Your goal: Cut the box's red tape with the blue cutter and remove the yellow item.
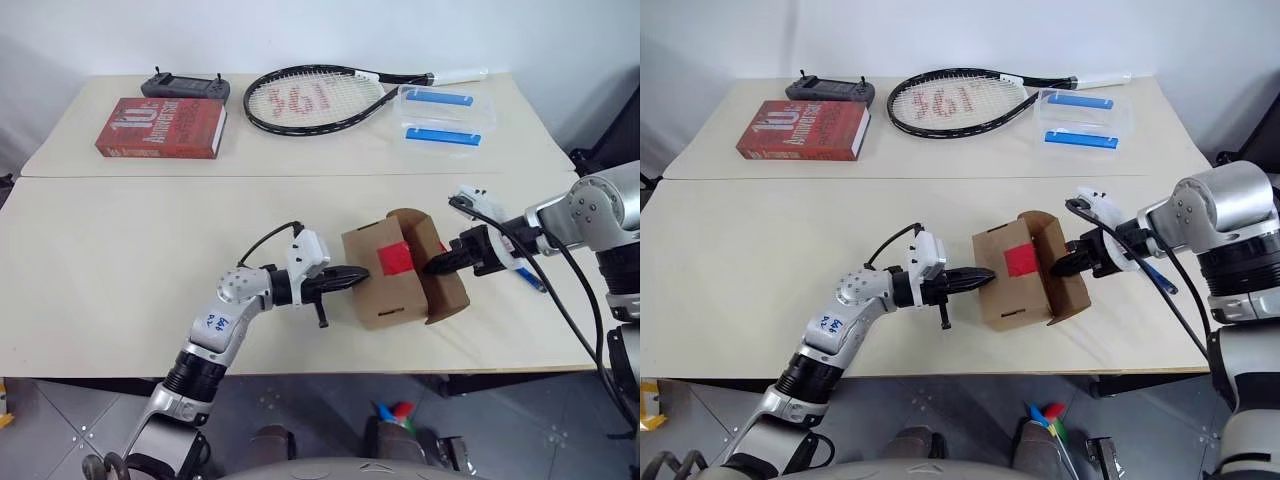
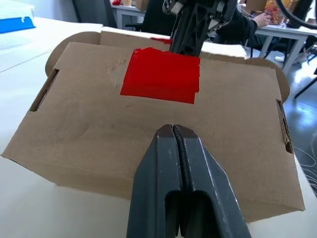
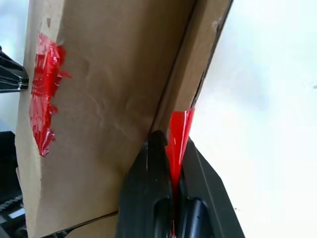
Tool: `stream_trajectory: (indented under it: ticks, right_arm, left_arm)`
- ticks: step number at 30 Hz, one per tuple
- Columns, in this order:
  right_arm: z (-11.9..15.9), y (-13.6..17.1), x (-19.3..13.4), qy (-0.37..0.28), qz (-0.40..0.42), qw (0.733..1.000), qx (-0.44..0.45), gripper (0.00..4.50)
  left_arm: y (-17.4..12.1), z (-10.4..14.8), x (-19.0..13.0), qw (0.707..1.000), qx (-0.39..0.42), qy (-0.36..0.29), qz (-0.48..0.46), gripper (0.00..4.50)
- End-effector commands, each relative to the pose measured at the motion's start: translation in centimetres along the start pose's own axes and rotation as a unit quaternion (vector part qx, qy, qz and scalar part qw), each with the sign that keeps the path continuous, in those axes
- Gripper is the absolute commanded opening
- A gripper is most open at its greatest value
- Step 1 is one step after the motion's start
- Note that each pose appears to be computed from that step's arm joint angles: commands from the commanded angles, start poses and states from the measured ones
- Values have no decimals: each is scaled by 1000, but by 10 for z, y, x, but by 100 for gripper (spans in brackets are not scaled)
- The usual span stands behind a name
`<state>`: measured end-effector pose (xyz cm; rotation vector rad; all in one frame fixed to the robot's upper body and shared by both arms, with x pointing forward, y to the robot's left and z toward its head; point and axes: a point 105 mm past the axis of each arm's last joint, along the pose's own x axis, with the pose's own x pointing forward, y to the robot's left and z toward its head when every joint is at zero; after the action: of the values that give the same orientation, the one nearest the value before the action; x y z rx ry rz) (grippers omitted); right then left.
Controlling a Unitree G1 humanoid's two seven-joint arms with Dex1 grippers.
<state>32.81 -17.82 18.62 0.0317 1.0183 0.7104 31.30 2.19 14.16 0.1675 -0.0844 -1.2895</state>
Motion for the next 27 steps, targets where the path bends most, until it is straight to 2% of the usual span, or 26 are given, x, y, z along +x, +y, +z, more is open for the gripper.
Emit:
stream_trajectory:
  ticks: [1,17,27]
  right_arm:
    - [14,12,-16,-13,-11,999,-41,4]
    - [34,25,-36,-4,-79,992,-101,4]
    - [21,40,-44,16,-84,988,-129,4]
  left_arm:
    - [-3,-9,6,1000,-7,11,9,0]
    - [-19,-13,15,998,-58,2,23,0]
    - [-16,-24,10,994,-79,31,65,0]
